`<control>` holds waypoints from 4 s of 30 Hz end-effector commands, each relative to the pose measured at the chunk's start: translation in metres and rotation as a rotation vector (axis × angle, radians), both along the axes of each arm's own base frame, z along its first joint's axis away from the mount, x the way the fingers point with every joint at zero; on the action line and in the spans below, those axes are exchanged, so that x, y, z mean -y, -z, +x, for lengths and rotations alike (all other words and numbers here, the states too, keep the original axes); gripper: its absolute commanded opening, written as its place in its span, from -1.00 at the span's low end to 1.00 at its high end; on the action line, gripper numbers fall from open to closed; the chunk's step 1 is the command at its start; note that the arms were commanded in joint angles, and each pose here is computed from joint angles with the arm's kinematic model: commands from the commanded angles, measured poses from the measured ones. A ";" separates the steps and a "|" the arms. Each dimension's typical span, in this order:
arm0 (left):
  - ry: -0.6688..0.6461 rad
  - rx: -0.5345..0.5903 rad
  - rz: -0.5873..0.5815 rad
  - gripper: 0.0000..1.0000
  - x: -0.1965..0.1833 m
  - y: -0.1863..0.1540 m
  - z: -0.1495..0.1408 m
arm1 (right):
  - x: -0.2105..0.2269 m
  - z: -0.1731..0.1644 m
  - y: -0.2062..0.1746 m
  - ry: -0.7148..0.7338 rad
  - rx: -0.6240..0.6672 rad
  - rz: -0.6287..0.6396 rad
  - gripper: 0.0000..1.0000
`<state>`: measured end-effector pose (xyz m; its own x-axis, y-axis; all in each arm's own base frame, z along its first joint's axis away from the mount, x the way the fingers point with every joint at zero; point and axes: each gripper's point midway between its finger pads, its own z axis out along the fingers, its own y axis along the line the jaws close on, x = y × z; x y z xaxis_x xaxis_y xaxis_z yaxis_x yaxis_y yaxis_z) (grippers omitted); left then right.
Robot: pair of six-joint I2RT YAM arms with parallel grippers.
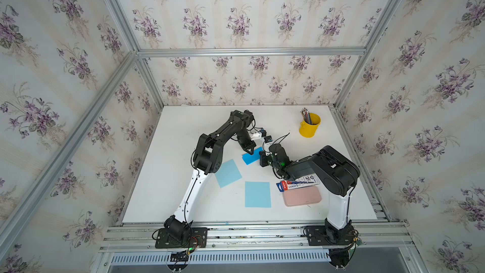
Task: Fold the square paper along the opposite sides
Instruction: Smooth out the paper at the center of the board.
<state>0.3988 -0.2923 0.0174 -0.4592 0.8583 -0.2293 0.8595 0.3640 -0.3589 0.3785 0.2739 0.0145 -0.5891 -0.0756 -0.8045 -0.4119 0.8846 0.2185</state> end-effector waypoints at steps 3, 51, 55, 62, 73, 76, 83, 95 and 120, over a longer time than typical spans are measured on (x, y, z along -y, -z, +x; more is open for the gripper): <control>-0.003 -0.008 0.018 -1.00 -0.006 0.000 -0.001 | 0.025 -0.004 0.020 0.074 -0.061 -0.078 -1.00; -0.013 -0.011 -0.008 -1.00 -0.004 -0.011 -0.007 | -0.037 -0.024 0.002 -0.155 0.247 -0.119 -1.00; -0.004 -0.018 -0.006 -1.00 -0.003 -0.006 -0.008 | -0.036 -0.025 0.010 -0.158 0.220 -0.138 -1.00; -0.008 -0.024 0.007 -1.00 -0.006 0.000 -0.006 | -0.024 -0.039 0.021 -0.165 0.161 -0.174 -1.00; -0.012 -0.032 0.012 -1.00 -0.009 0.005 -0.003 | -0.013 -0.061 0.023 -0.215 0.144 -0.211 -1.00; -0.012 -0.032 0.012 -1.00 -0.009 0.006 -0.003 | -0.020 -0.056 -0.005 -0.235 0.238 -0.184 -1.00; -0.013 -0.031 0.002 -1.00 -0.009 0.006 -0.002 | -0.051 -0.043 -0.046 -0.274 0.354 -0.050 -1.00; -0.025 -0.025 0.003 -1.00 -0.012 0.002 -0.001 | -0.065 -0.045 -0.009 -0.299 0.305 -0.065 -1.00; -0.036 -0.034 0.036 -1.00 -0.020 0.013 0.001 | -0.068 -0.083 0.031 -0.432 0.207 -0.214 -1.00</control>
<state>0.3972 -0.2782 0.0145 -0.5091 0.8349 -0.2091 0.8237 0.4021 -0.3998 0.3169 0.3500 0.0121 -0.2355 -0.3702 -0.8986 -0.7241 0.6835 -0.0918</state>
